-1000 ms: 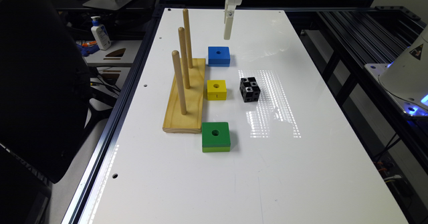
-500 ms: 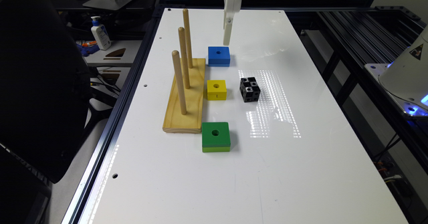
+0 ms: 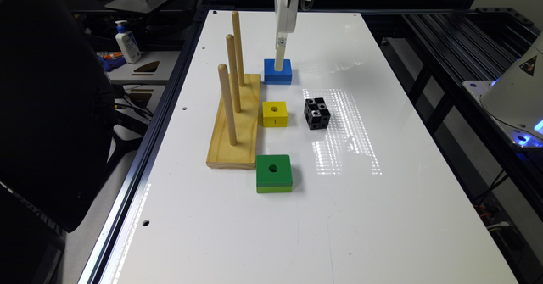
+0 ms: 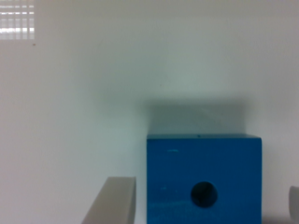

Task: Pick up blue block.

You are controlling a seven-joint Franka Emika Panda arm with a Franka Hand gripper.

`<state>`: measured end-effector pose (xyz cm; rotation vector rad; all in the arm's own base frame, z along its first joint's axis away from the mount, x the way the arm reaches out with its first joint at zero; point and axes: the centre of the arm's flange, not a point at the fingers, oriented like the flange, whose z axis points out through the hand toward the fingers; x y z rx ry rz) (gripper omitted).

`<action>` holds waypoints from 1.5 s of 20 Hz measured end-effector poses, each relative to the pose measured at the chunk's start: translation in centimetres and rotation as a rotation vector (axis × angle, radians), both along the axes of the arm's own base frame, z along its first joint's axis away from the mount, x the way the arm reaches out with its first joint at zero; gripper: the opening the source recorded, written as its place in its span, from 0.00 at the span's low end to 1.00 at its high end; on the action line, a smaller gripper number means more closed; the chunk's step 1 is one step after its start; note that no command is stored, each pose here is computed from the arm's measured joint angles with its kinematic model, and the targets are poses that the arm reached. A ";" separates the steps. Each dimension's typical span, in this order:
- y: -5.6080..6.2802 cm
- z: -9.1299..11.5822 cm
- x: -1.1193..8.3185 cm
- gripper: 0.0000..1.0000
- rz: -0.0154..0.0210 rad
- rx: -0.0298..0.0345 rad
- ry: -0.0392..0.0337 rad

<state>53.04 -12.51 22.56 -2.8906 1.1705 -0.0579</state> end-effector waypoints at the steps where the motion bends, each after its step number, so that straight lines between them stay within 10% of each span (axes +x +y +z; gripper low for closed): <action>1: 0.2 0.0 0.06 1.00 0.0000 0.0009 -0.0008; 16: 0.1 0.2 0.20 1.00 -0.0039 0.0012 -0.0047; 25: -0.5 0.3 0.23 1.00 -0.0137 -0.0006 -0.0087; 30: -0.5 -0.6 0.17 1.00 -0.0153 0.0031 0.0012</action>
